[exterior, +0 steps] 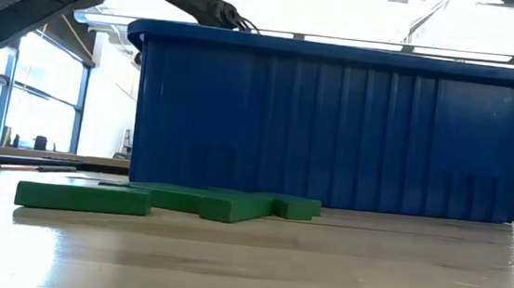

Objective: Sort blocks
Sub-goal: Put the green block into the blue bin, then put the green block into the blue bin with the other green block

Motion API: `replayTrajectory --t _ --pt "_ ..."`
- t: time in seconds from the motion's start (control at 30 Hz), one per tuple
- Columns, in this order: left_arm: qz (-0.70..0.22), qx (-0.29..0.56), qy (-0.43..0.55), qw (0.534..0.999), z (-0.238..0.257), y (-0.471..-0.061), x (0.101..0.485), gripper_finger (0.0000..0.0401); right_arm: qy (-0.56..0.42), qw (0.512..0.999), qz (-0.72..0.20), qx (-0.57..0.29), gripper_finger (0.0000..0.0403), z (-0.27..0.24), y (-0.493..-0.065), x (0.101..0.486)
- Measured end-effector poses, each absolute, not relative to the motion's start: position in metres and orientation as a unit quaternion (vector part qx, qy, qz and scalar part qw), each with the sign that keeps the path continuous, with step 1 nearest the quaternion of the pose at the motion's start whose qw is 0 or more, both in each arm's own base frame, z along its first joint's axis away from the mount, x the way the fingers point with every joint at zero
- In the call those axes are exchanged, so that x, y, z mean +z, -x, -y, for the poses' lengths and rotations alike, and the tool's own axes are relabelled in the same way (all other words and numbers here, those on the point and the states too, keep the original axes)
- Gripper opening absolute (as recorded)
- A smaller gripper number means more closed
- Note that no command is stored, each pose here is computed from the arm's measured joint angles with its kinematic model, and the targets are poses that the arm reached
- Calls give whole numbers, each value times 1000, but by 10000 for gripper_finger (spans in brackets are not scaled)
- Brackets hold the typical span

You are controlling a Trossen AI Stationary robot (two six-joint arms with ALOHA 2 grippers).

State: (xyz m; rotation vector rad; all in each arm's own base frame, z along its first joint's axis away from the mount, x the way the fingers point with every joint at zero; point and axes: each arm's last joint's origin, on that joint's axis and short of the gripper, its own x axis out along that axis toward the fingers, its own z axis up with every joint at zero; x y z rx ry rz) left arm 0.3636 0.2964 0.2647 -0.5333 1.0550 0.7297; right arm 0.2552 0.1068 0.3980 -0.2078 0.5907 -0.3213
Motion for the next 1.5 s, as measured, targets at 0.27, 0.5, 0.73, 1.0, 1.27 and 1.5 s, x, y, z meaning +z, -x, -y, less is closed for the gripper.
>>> replayTrajectory --t 0.27,0.5,0.73,1.0,1.27,1.5 --pt "-426 311 220 821 -274 -340 336 244 94 934 -305 -163 171 -112 -251 393" --pt "-393 241 112 881 -186 -307 421 237 128 926 -321 -153 171 -127 -260 379" --pt "-390 103 23 915 -49 -270 422 225 170 911 -354 -127 171 -158 -274 350" --pt "-273 -54 45 960 78 -207 300 216 170 904 -368 -134 171 -187 -283 319" --pt "-193 -48 24 980 116 -162 160 216 154 913 -332 -179 171 -195 -280 318" --pt "-251 -29 -13 968 131 -169 119 216 146 916 -311 -206 171 -193 -280 320"
